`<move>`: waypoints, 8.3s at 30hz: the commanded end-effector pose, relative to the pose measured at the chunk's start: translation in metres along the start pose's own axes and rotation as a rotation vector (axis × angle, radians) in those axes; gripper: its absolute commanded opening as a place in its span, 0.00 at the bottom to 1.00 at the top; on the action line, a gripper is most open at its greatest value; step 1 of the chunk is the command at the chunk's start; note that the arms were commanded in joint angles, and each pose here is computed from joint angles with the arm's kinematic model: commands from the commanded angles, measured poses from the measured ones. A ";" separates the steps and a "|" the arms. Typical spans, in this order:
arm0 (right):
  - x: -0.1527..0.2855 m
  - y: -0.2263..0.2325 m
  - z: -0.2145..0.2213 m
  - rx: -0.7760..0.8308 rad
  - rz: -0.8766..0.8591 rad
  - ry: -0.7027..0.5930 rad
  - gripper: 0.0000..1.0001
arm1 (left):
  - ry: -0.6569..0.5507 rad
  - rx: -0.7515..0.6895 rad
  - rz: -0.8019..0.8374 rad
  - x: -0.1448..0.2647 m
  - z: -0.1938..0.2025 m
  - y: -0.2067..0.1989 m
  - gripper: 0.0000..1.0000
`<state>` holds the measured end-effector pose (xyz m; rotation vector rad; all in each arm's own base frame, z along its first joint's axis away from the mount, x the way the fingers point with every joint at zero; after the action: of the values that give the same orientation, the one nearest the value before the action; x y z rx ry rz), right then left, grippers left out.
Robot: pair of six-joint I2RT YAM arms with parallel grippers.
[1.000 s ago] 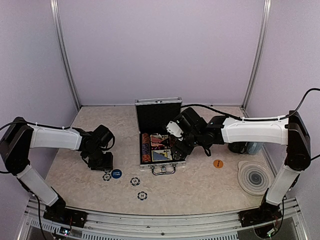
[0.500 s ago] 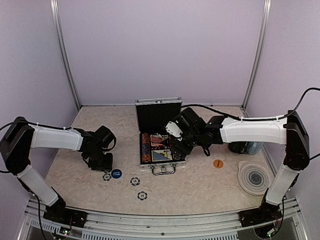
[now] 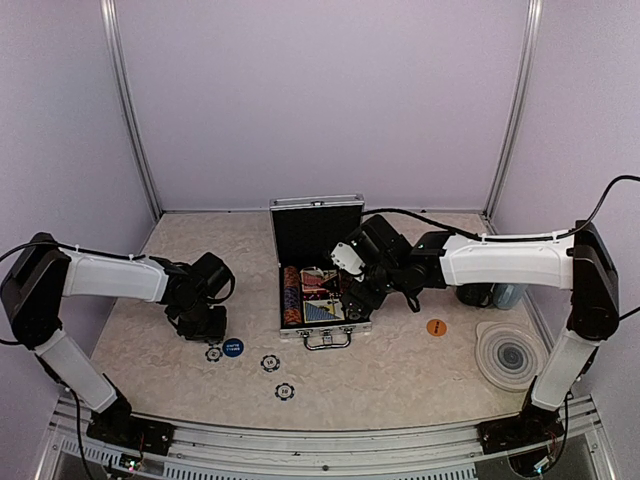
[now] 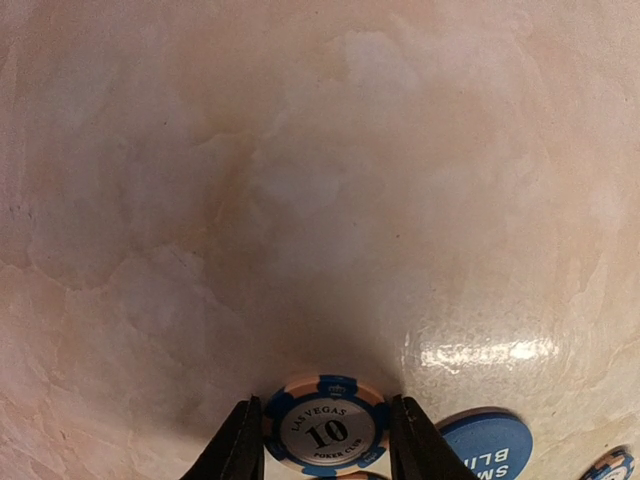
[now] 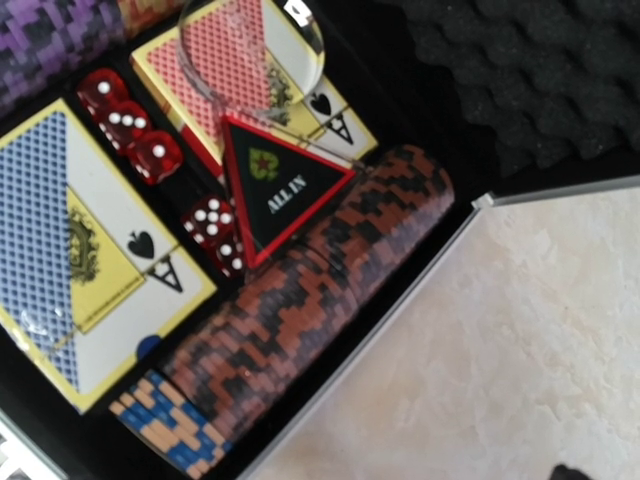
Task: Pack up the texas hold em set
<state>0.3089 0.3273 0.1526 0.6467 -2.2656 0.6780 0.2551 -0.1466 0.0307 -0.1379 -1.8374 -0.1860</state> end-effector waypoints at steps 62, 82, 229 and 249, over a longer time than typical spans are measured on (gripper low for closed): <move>0.005 0.009 -0.003 0.004 -0.018 -0.017 0.99 | 0.070 -0.172 -0.056 -0.016 0.004 -0.020 0.64; 0.005 0.011 -0.002 0.007 -0.018 -0.015 0.99 | 0.067 -0.186 -0.055 -0.019 0.007 -0.021 0.61; 0.028 -0.009 -0.036 -0.243 -0.181 -0.118 0.99 | -0.121 -0.123 0.014 0.027 -0.055 -0.021 0.44; 0.030 -0.009 -0.029 -0.262 -0.187 -0.122 0.99 | 0.029 -0.216 0.118 -0.020 -0.013 -0.064 0.21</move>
<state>0.3123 0.3325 0.1870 0.7591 -2.2976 0.2922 0.2832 -0.2049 0.0346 -0.3639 -1.8616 -0.2621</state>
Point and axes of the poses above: each gripper's point midway between its finger pads, its own x axis back along the fingers, its own y axis along the line the jaws close on, z = x × y, the point moved 2 cm from there along x, back along the fingers, and after that the axes turned 15 degrees about -x, right-handed, at the moved point
